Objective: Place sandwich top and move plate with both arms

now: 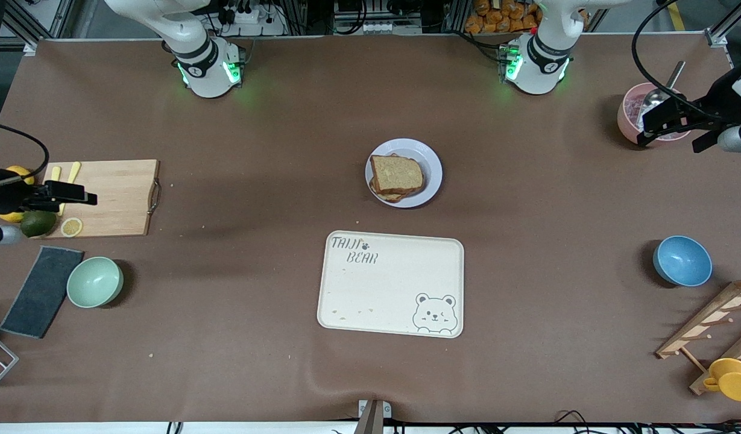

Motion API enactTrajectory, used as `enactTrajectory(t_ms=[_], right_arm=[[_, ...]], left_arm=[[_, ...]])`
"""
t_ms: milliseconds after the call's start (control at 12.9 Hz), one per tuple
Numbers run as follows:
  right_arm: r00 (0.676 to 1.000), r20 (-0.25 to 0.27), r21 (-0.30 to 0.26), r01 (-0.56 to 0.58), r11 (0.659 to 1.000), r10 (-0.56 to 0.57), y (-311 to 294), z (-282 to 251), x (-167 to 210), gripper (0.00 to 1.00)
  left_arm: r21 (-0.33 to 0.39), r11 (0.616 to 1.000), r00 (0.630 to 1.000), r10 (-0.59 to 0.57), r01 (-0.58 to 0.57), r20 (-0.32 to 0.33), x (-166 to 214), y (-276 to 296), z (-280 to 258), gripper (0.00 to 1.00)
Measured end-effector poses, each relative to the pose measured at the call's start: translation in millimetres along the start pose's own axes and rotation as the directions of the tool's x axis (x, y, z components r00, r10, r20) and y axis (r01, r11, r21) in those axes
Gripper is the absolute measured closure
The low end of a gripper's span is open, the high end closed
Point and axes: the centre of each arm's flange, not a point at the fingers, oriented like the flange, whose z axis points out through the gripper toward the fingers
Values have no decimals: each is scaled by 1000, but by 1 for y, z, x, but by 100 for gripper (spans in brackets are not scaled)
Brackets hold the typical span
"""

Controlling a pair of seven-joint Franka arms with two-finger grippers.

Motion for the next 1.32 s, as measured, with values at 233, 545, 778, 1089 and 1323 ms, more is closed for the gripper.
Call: enactTrajectory(t_ms=[233, 545, 778, 1089, 1323], right_arm=[[1000, -21, -15, -8, 1000, 8, -5, -11, 1, 0], [998, -40, -54, -59, 997, 57, -23, -25, 2, 0], [989, -45, -155, -145, 977, 139, -90, -40, -11, 0], [980, -98, -164, -186, 969, 171, -109, -66, -48, 0], [977, -107, -152, -199, 968, 184, -99, -68, -52, 0]], left_arm=[[0, 1000, 1000, 0, 0, 1, 0, 0, 1, 0], [0, 1000, 1000, 0, 0, 2, 0, 0, 1, 0], [0, 1000, 1000, 0, 0, 5, 1, 0, 2, 0], [-1, 1000, 1000, -1, 1, 15, 3, -1, 8, 0], [0, 1000, 1000, -1, 1, 9, 4, 0, 7, 0]])
